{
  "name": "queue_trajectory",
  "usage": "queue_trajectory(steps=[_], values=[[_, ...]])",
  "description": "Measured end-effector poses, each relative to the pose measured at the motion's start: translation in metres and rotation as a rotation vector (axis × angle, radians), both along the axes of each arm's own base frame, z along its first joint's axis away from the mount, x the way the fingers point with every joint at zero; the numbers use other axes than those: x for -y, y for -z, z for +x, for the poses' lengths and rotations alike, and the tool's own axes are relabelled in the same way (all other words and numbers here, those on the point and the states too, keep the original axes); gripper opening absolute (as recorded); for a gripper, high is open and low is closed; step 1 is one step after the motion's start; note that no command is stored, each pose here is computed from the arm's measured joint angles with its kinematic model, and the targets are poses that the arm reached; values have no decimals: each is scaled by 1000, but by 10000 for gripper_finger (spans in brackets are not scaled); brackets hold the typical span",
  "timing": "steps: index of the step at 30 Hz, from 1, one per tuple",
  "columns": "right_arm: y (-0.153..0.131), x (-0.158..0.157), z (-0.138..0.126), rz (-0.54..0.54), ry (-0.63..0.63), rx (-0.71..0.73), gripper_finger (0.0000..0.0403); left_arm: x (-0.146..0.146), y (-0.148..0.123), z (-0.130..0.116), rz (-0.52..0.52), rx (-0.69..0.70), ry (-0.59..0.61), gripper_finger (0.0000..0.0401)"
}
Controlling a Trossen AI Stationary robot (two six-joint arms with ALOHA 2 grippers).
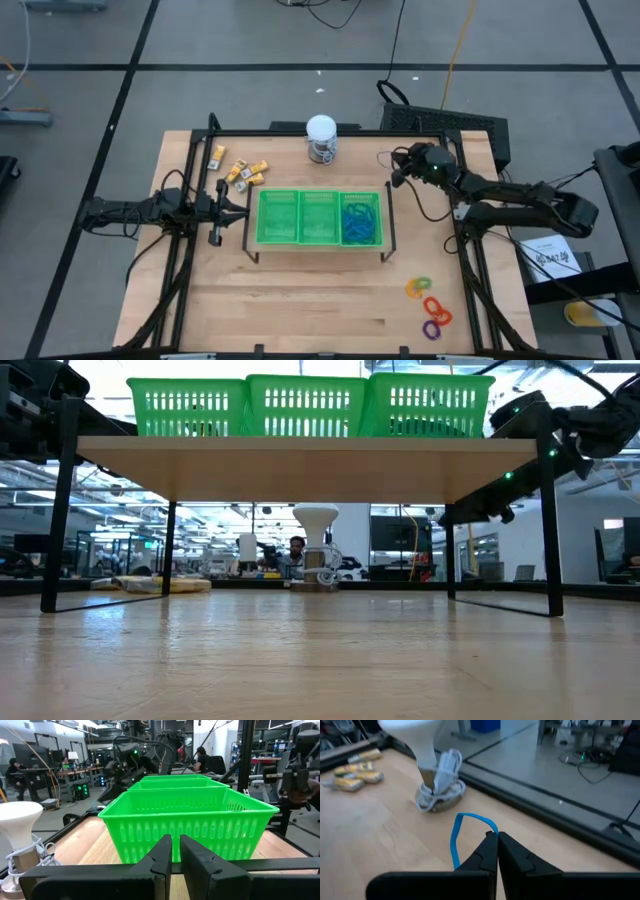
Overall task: Pick & Place Office Desk Supplies
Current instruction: Put the blue rubber band into the right green bin on the shelf
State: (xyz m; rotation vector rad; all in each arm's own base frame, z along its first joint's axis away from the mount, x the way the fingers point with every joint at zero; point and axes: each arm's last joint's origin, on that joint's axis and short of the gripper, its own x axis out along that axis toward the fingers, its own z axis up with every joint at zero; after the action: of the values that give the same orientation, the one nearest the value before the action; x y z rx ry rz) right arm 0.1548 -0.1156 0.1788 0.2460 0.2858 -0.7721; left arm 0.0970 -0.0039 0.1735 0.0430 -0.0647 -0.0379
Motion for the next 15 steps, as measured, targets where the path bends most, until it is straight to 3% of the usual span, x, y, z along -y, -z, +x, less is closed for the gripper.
queue_trajectory(steps=[15], values=[[-29, -12, -10, -116, -31, 127, 0, 0, 0, 0, 0, 0, 0, 44]])
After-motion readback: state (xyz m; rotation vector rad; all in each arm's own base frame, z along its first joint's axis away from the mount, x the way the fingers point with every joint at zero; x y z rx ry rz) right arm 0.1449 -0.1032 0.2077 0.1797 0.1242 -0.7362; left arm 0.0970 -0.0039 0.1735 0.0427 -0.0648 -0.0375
